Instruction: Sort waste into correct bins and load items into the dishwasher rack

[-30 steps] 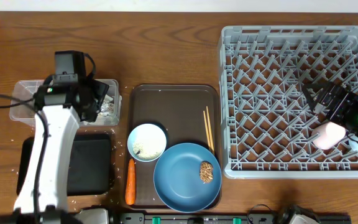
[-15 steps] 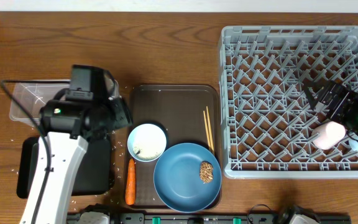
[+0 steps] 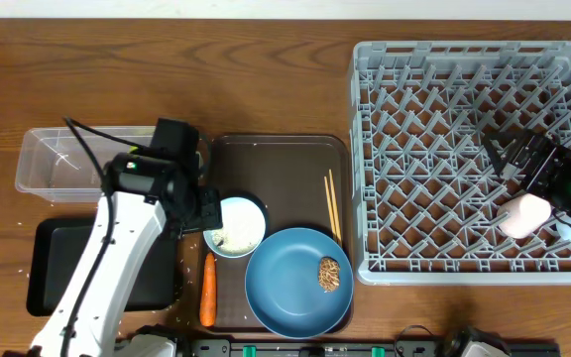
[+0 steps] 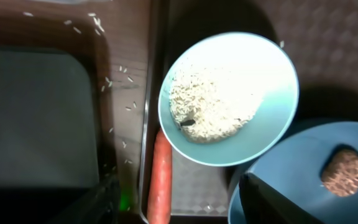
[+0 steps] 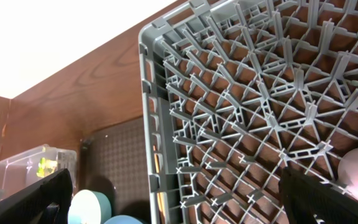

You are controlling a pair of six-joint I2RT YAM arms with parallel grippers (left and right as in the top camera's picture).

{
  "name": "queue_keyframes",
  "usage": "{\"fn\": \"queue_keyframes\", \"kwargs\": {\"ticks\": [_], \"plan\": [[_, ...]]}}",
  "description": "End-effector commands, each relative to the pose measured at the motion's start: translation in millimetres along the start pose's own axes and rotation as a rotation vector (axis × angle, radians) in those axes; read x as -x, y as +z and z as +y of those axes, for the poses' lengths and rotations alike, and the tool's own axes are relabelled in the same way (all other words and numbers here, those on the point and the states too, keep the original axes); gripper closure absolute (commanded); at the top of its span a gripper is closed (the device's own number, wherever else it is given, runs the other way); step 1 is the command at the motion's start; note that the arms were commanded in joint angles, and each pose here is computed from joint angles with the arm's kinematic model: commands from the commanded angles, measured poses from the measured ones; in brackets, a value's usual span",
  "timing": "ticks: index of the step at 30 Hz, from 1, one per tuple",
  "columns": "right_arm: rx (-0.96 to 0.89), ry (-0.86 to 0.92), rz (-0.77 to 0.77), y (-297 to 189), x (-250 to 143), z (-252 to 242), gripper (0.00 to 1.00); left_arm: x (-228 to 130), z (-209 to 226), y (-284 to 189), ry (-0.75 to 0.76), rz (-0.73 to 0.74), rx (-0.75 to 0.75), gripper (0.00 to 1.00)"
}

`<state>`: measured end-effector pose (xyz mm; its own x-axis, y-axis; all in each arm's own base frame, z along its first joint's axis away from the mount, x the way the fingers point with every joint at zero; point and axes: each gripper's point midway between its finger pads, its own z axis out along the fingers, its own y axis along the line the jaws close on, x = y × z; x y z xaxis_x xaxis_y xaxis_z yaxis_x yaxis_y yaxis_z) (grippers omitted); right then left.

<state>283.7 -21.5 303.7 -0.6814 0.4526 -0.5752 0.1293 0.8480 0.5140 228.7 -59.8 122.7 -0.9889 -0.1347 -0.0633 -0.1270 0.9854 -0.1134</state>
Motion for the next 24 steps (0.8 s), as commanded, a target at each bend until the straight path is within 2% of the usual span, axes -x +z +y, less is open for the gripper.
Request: {"fn": "queue_keyframes", "kwargs": {"ticks": [1,3,12,24], "plan": [[0.016,-0.029,0.012,2,-2,6,0.01,-4,6,14,0.009,0.016,0.026,0.38],[0.016,-0.029,0.012,2,-2,6,0.01,-4,6,20,0.010,0.010,0.025,0.38],[0.017,-0.028,0.012,2,-2,6,0.01,-6,10,55,-0.004,-0.011,0.018,0.49],[0.016,-0.028,0.013,2,-2,6,0.01,-14,16,70,-0.005,0.000,0.032,0.50]]}}
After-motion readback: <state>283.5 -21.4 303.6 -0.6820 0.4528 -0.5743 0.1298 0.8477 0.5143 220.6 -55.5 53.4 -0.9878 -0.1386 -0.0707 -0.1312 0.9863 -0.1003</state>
